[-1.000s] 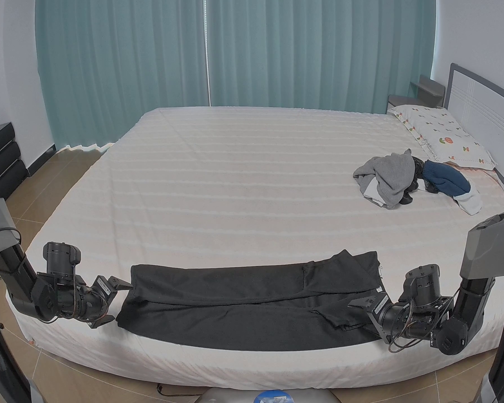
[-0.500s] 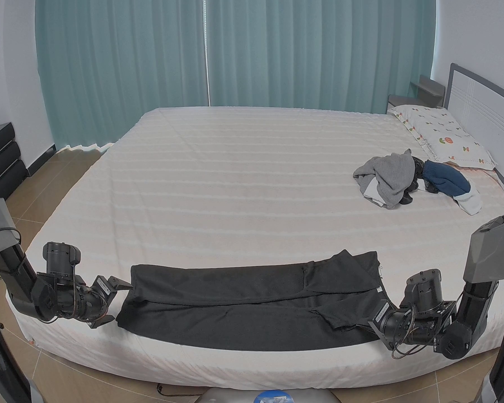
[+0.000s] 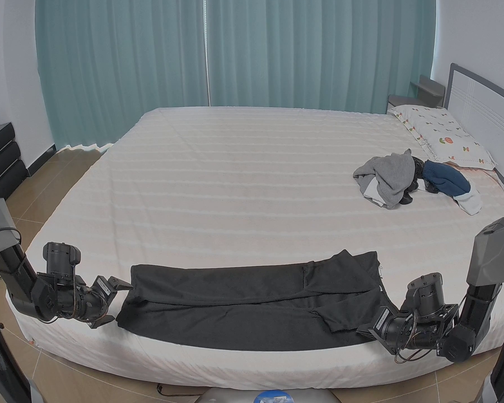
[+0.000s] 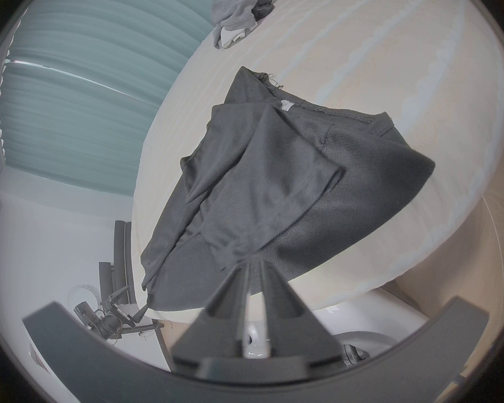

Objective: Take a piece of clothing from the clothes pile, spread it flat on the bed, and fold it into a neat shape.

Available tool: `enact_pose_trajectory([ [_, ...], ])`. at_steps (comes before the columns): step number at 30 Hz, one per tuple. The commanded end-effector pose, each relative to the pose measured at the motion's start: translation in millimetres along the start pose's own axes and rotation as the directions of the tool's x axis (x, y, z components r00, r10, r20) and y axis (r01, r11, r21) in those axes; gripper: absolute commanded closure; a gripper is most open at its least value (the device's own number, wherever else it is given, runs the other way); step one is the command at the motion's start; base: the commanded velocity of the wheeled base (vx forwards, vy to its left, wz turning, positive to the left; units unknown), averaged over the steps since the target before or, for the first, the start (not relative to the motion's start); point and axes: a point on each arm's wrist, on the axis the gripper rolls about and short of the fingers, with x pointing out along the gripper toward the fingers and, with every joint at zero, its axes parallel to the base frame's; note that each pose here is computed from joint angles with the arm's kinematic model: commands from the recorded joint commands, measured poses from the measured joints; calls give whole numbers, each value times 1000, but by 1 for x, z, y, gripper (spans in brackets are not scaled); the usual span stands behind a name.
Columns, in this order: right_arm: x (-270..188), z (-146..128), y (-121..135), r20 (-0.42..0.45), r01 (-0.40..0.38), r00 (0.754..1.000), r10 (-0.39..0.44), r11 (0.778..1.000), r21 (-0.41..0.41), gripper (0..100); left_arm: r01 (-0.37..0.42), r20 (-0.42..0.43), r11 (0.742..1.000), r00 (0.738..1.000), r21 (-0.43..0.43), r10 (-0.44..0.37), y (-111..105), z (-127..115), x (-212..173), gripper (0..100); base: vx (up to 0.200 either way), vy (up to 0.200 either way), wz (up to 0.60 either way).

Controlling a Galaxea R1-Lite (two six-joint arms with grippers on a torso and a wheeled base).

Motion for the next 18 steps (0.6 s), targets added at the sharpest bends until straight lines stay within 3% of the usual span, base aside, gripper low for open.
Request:
enact_pose_trajectory([
  [1,-2,-2,-2,-4,9,1000,-9,1000,-16,0,-2,-1,1000,1000,-1,2,1,0,1,0,0,0,0],
  [4,-3,-2,-3,-4,11,1000,-11,999,-39,0,-2,-1,1000,1000,-1,2,1,0,1,0,0,0,0],
  [14,-22,22,4,102,-60,993,60,998,-2,0,-11,-5,1000,1000,14,11,3,-3,-2,0,0,0,0],
  [18,-23,31,0,119,-65,991,62,998,23,0,-42,-39,992,998,119,47,14,-14,-5,0,0,0,0],
])
